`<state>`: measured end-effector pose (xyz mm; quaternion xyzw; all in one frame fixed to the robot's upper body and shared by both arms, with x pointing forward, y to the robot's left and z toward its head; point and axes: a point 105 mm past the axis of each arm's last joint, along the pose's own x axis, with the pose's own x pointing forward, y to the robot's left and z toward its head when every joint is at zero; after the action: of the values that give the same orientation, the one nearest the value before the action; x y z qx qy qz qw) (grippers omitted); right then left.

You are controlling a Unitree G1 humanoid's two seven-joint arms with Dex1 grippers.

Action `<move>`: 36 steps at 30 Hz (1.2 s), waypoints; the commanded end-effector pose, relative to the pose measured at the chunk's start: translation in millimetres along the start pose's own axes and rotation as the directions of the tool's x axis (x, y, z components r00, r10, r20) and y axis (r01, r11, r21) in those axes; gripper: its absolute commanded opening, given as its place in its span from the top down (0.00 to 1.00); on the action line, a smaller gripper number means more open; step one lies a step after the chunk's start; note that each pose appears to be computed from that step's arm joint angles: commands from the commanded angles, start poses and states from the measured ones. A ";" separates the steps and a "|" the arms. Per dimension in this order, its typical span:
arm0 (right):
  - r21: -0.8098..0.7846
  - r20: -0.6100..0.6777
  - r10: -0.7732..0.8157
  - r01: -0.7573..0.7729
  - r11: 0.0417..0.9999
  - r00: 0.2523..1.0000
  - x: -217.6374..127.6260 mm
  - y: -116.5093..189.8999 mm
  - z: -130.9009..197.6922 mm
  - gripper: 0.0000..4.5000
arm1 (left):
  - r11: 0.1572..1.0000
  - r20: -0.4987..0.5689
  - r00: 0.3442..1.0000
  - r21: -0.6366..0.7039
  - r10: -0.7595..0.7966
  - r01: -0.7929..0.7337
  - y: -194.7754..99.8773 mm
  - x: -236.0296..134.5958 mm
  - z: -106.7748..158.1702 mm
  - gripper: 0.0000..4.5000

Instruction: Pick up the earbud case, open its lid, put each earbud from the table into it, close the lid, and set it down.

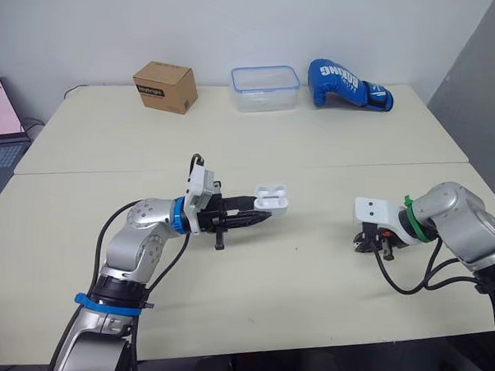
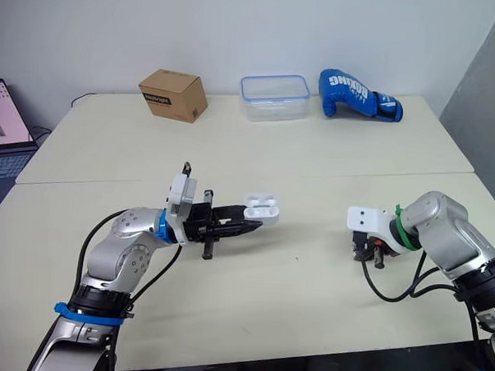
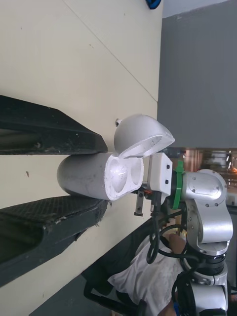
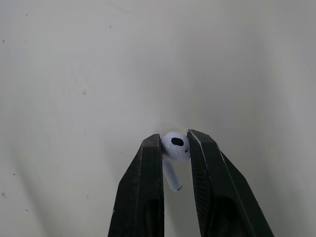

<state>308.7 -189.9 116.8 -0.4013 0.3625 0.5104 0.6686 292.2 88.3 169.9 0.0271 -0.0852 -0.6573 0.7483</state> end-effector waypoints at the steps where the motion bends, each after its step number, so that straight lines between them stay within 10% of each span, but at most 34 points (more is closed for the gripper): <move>1: -0.045 0.016 0.032 -0.031 0.998 0.999 -2.4 8.5 8.4 0.92 | 0.998 0.016 0.999 0.051 -0.032 0.031 -6.9 3.5 11.3 0.83; 15: -0.061 -0.012 0.038 -0.038 0.997 0.999 4.1 14.3 3.5 0.92 | 0.998 0.016 0.999 0.048 -0.041 0.040 -7.8 4.9 11.8 0.83; 21: -0.091 -0.020 0.033 -0.035 0.995 0.999 1.7 16.9 6.7 0.46 | 0.998 0.014 0.999 0.044 -0.038 0.037 -7.4 2.1 8.3 0.83; 36: -0.140 -0.216 -0.032 0.001 0.990 0.976 -5.9 25.8 14.0 0.46 | 0.998 0.024 0.999 0.048 -0.039 0.038 -8.1 7.8 8.2 0.83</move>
<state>282.3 -175.5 113.2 -0.4836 0.3994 0.4964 0.6002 286.3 84.0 170.3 0.0322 -0.0929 -0.6666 0.7389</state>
